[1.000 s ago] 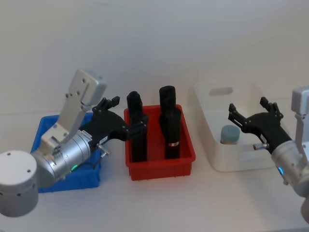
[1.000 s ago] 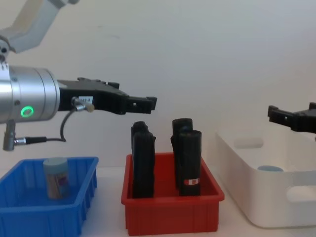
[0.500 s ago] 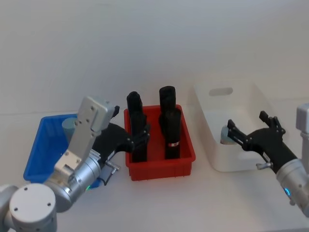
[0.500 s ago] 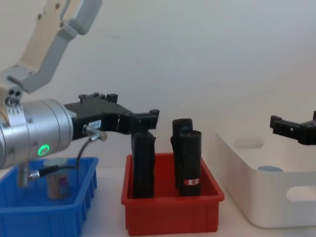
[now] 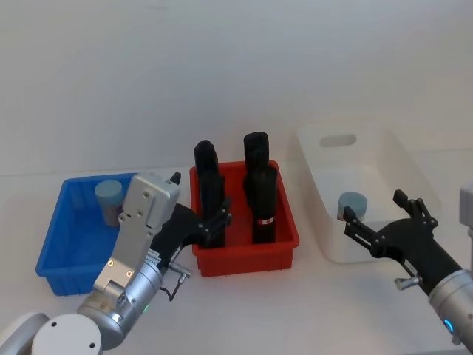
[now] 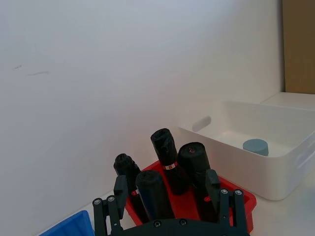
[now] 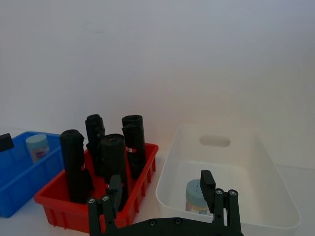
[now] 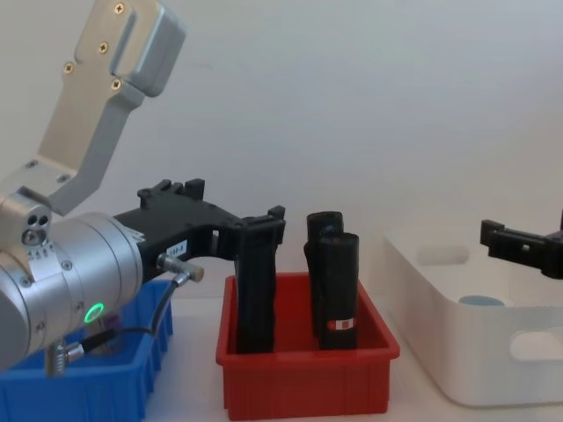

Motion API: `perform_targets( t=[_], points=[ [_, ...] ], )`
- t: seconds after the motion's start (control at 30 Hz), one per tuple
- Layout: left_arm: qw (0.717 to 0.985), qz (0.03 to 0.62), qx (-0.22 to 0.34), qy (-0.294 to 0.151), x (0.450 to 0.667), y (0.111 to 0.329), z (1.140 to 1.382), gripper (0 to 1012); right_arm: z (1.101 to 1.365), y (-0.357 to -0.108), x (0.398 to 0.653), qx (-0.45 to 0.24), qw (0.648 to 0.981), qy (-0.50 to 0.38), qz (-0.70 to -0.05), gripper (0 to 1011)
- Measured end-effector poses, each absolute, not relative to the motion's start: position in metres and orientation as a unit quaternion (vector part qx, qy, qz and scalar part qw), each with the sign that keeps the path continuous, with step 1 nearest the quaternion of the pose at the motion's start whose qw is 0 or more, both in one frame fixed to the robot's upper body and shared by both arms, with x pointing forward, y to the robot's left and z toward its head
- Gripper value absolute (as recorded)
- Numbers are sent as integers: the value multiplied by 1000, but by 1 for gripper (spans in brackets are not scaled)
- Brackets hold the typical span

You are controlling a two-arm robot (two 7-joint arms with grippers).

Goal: Pick the cotton swabs from the blue box and place them into the white box.

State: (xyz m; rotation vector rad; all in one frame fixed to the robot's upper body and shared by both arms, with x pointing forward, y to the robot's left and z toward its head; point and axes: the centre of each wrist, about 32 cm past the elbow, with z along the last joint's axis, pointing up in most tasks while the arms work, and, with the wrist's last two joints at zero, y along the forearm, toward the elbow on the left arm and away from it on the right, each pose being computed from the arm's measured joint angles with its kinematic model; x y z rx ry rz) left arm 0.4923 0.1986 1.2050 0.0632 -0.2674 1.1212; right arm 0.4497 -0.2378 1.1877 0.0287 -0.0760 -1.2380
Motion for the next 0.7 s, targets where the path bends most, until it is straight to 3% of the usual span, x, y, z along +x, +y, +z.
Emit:
perform_targets(
  t=[0.7],
  points=[
    [837, 531, 29, -126, 492, 198, 1204, 1004, 1189, -237, 443, 12, 816, -35, -577, 1001]
  ],
)
